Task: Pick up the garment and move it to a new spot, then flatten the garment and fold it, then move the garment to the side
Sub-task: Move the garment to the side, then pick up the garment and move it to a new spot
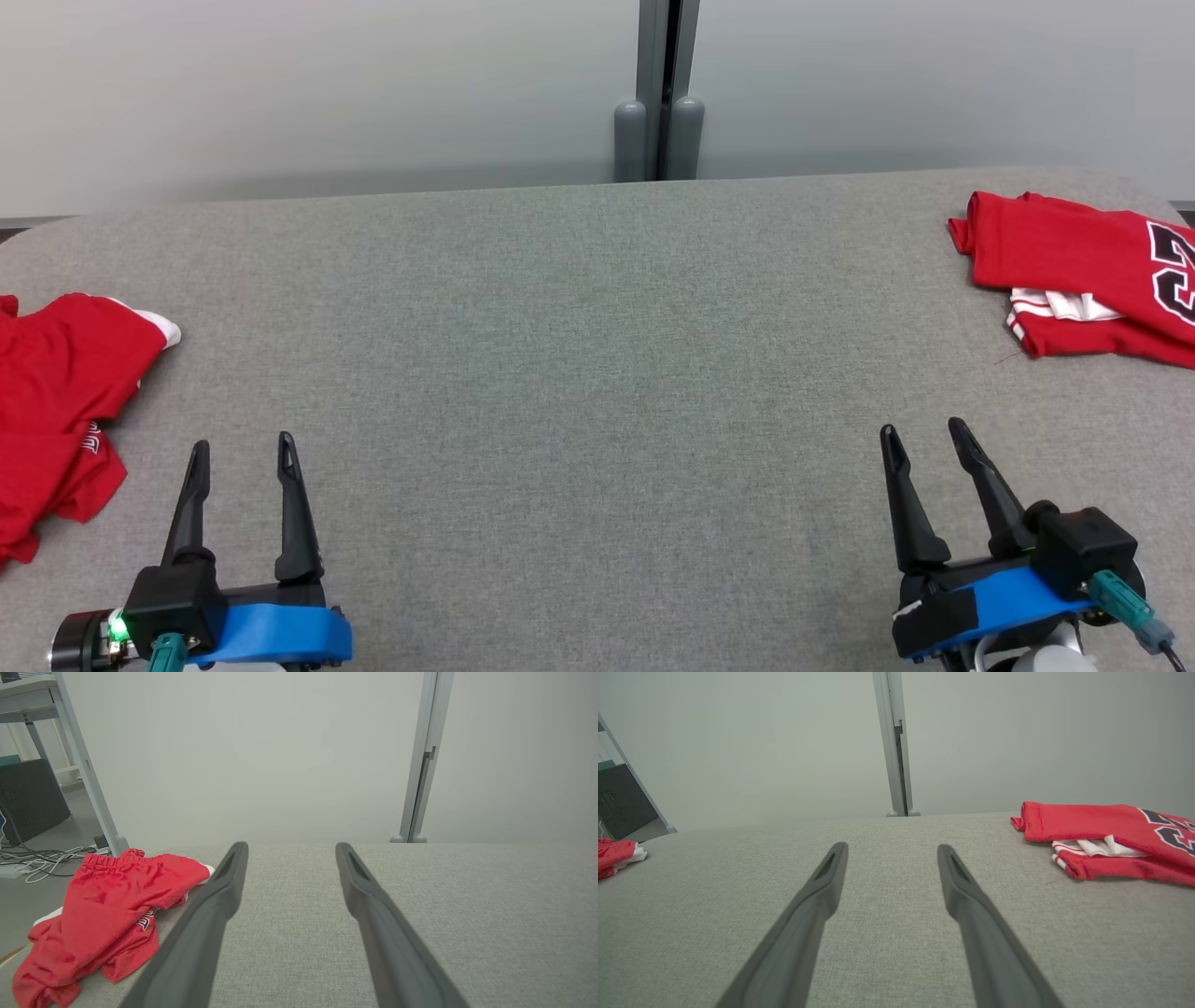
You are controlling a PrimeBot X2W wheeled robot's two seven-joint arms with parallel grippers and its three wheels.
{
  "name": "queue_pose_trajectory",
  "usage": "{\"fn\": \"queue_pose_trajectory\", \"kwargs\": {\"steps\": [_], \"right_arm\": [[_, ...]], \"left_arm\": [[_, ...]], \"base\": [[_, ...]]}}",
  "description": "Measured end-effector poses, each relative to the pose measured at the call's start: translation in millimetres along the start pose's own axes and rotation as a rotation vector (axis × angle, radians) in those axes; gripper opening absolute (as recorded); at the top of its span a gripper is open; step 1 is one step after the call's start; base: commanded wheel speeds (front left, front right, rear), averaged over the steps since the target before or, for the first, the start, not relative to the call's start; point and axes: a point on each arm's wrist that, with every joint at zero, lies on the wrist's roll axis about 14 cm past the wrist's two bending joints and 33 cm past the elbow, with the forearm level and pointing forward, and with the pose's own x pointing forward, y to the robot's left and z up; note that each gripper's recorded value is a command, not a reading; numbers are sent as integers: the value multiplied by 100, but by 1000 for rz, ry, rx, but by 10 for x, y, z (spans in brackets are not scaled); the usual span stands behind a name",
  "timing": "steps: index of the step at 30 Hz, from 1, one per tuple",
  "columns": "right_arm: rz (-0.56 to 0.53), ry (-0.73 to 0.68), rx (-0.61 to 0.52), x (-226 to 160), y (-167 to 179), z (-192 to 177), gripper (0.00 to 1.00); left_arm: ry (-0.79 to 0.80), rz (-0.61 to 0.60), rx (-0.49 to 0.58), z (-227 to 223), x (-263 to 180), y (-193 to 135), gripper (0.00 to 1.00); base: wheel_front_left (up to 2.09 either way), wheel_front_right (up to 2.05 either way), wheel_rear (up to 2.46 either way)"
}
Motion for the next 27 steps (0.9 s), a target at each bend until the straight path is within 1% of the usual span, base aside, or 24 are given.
{"fn": "queue_pose_trajectory", "kwargs": {"steps": [11,20,24,27], "right_arm": [[-34,-12,-9,-108,-75,40,100],[-33,-11,-2,-132,-63,37,100],[-23,-1,2,-138,-26,5,100],[-8,5,4,-124,23,-18,100]], "left_arm": [[7,-8,-6,-16,-53,-19,100],[3,-3,3,0,-74,4,100],[2,13,8,6,-100,59,100],[1,43,13,13,-134,159,100]], "base": [[0,0,0],[0,0,0],[0,0,0],[0,0,0]]}}
